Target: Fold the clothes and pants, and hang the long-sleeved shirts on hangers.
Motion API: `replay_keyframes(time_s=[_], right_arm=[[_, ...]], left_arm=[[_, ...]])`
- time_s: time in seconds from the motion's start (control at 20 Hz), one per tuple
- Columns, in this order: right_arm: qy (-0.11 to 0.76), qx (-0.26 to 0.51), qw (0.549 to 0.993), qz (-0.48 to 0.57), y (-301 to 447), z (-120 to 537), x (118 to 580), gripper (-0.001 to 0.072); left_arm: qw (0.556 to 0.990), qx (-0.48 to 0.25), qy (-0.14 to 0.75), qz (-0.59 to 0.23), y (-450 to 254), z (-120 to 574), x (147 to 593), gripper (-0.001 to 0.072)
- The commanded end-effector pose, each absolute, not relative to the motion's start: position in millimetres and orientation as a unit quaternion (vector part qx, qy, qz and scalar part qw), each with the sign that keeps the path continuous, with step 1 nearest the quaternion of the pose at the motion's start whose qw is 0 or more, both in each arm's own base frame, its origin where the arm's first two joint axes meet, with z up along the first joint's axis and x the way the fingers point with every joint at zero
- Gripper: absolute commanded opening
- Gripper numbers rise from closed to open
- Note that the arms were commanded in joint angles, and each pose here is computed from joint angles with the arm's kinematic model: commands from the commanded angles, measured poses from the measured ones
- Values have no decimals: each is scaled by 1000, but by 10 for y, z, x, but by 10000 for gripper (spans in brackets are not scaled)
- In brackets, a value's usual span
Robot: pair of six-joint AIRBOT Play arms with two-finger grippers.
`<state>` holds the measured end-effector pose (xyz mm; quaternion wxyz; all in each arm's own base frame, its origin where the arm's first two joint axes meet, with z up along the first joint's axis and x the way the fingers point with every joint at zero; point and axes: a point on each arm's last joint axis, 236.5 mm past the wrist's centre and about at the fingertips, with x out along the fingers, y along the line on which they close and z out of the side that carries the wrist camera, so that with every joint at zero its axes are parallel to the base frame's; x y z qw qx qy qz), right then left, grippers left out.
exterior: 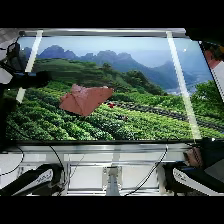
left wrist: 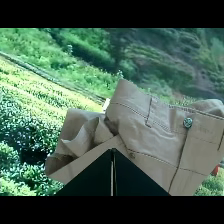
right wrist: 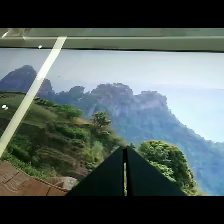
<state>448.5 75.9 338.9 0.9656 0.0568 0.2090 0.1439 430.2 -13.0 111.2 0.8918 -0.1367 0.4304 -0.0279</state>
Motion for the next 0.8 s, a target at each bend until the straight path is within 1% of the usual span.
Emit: replay_keyframes(time_s=[0.0,0.75], right_arm=[[209,57,966,144,759,3391,4484,13],[209,58,965,145,767,3394,4483,13]], left_arm=[[892,-135,430,-29,-133,1111,4303,19],[891,-143,430,-34,-169,1120,4304,19]])
